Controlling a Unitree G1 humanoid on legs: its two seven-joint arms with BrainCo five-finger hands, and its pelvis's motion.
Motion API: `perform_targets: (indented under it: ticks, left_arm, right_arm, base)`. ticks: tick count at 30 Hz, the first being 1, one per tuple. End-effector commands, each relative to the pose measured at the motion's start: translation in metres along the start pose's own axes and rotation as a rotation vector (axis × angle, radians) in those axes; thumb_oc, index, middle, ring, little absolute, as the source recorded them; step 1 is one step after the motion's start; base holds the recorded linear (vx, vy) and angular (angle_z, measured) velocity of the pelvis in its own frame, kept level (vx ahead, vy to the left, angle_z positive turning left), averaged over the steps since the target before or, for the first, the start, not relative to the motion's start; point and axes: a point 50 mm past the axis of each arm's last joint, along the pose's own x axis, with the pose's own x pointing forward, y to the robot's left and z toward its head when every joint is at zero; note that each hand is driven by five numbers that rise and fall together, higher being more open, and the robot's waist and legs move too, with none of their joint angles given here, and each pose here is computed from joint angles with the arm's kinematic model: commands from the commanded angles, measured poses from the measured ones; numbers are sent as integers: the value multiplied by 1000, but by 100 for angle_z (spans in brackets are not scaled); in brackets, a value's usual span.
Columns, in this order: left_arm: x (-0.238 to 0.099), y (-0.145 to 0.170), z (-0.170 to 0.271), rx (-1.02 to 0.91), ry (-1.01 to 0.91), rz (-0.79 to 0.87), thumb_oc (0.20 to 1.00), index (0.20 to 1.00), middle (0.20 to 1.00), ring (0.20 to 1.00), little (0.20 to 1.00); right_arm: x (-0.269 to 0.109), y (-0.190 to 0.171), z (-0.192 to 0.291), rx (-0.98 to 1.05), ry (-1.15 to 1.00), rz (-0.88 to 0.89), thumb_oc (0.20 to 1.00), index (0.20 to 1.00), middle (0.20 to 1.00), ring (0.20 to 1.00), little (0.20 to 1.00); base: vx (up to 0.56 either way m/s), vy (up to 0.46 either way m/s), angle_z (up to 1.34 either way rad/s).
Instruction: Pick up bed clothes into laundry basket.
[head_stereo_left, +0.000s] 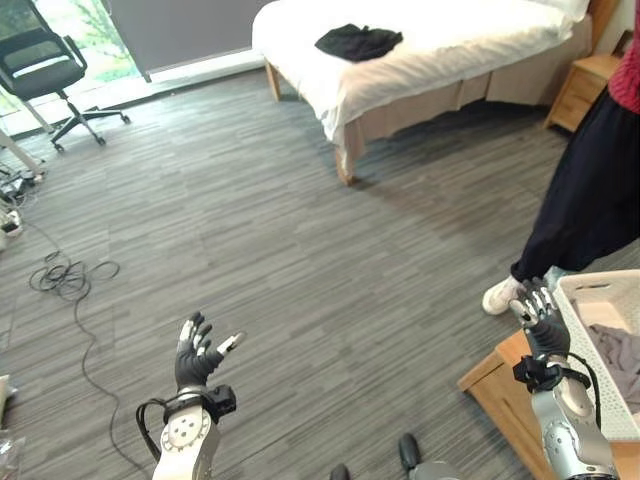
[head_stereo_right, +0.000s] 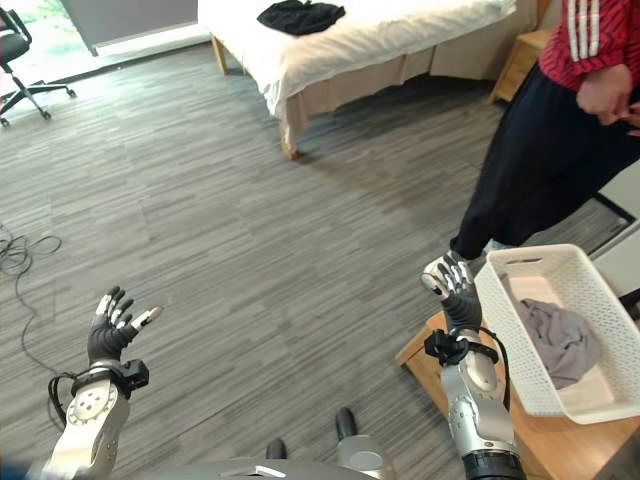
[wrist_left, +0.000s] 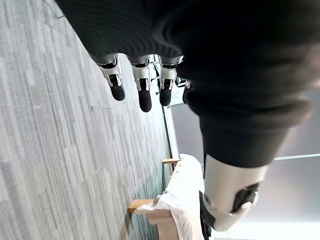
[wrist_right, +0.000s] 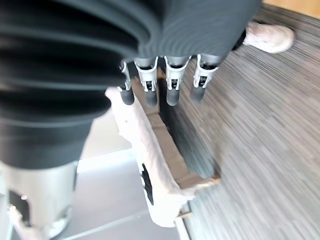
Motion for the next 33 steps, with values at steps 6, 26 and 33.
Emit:
perform_targets:
  ticks: [6, 26, 33]
  left_arm:
    - [11, 6, 32, 5, -149, -15, 1000, 1000, 1000, 1000, 1000]
    - [0, -22, 11, -119, -42, -97, 1000, 1000, 1000, 1000, 1000]
    - [-5, -7, 7, -126, -31, -2, 1000, 1000, 1000, 1000, 1000]
  right_arm:
    - [-6, 23, -11, 319, 15, 77, 1000, 1000, 1000, 1000, 1000]
    - [-22, 32, -38, 263, 229, 179, 1000, 1000, 1000, 1000, 1000]
    - [-35, 36, -53, 288, 295, 163, 1000, 1000, 1000, 1000, 1000]
  base:
    - [445, -34, 11]
    - [571, -169, 19]
    - [626, 208, -56]
